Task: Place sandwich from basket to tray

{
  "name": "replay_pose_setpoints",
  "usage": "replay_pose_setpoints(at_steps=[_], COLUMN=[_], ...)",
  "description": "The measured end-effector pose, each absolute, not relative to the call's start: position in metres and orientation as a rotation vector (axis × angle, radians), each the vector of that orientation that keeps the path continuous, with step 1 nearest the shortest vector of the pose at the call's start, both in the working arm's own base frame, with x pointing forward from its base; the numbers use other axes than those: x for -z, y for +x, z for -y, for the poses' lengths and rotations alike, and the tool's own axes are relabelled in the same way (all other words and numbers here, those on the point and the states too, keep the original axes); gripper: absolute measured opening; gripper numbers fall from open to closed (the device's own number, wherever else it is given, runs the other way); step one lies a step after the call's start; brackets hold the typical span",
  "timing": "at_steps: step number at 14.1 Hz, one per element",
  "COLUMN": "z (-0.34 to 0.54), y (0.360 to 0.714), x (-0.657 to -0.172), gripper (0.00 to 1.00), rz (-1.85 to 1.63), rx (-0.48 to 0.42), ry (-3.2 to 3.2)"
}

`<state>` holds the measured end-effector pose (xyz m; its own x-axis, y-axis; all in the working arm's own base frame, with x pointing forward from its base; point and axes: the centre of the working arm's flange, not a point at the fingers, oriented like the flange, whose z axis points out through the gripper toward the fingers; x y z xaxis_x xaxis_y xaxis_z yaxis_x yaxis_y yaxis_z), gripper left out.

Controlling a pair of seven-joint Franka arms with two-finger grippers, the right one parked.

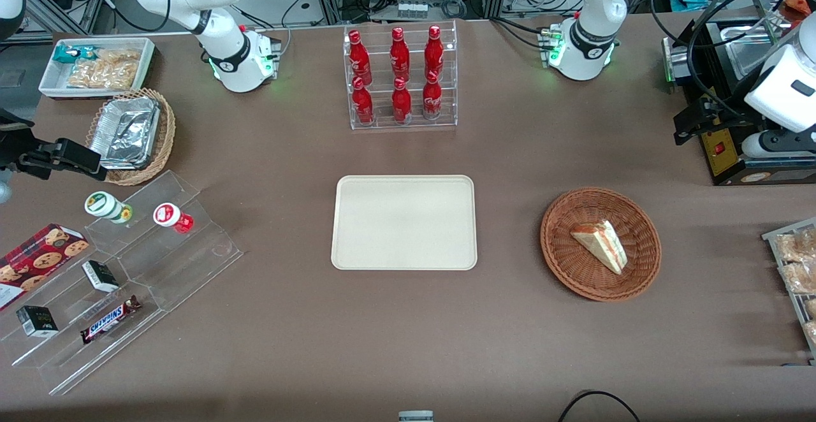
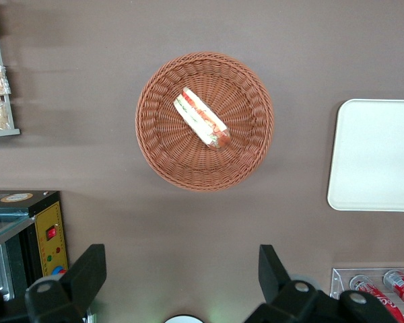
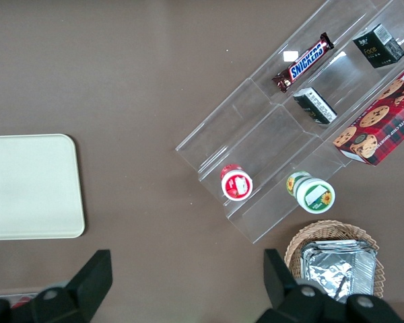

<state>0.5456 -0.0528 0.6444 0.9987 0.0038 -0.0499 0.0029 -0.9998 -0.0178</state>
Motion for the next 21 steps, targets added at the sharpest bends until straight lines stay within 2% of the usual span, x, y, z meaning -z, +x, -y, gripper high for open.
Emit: replay_pose_setpoints(at_steps=[6, 9, 13, 18, 21], z=[0.052, 0.049, 0.048, 0.054, 0.058], y=[0.546, 0.55, 0.57, 0.589, 0.6], x=[-0.643, -0.63, -0.55, -0.414, -0.349], gripper=[1.0, 1.0, 1.0, 1.0, 1.0], rz=[0.013, 0.195, 0.734, 1.037, 1.134], rx=[-0.081, -0.124, -0.267, -0.246, -0.247], ry=[-3.123, -3.109, -2.973, -2.875, -2.84])
